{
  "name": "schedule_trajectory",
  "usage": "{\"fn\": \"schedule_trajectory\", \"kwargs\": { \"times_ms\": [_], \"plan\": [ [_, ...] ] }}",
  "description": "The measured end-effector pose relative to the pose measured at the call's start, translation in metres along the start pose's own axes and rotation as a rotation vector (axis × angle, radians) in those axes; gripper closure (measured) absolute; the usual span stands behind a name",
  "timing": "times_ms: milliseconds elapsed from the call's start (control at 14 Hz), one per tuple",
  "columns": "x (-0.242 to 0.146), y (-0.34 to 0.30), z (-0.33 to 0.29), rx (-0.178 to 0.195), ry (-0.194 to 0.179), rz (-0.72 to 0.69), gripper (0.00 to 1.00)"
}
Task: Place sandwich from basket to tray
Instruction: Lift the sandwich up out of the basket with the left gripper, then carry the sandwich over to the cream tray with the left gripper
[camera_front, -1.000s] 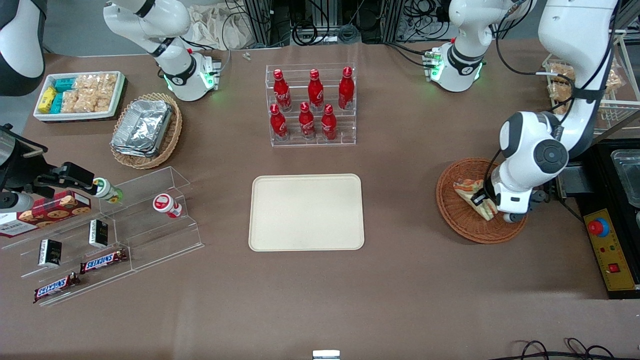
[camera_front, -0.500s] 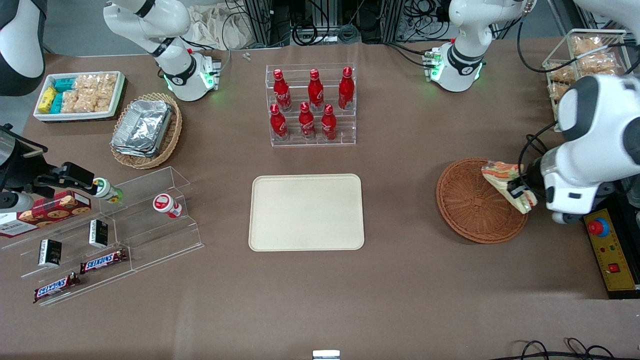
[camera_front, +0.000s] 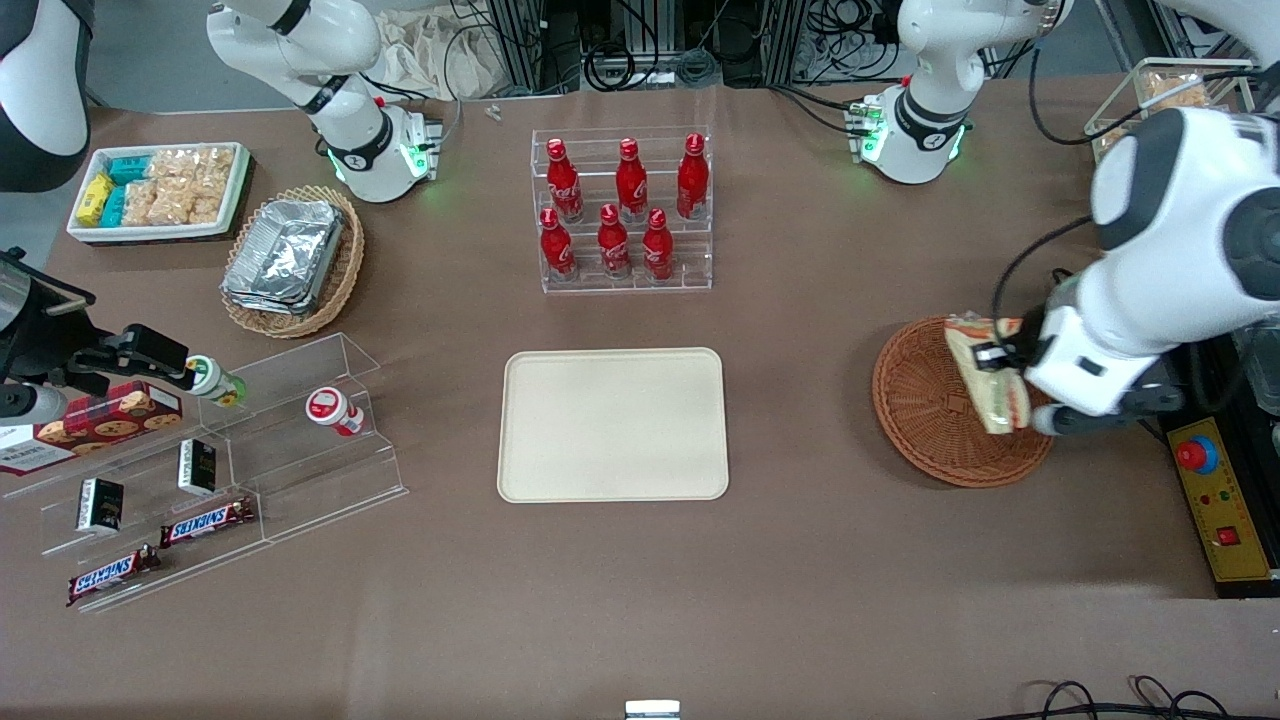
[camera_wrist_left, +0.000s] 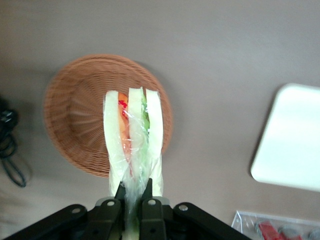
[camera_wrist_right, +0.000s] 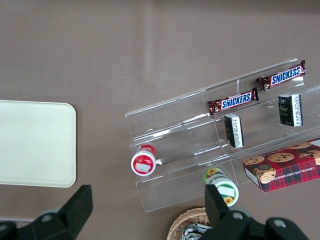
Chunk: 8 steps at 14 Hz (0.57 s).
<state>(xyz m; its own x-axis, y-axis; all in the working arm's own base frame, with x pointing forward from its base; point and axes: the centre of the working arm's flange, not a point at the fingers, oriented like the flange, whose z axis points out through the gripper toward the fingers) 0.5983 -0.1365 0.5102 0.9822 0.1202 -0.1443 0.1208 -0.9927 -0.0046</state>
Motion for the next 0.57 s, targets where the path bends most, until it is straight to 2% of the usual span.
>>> {"fn": "schedule_trajectory", "kwargs": {
  "times_ms": [286, 357, 571],
  "plan": [
    [-0.018, 0.085, 0.018, -0.055, 0.022, 0.139, 0.87],
    [-0.022, 0.106, 0.027, -0.058, 0.028, 0.15, 0.87],
    [-0.035, 0.173, 0.072, -0.027, 0.041, 0.164, 0.87]
  ]
}}
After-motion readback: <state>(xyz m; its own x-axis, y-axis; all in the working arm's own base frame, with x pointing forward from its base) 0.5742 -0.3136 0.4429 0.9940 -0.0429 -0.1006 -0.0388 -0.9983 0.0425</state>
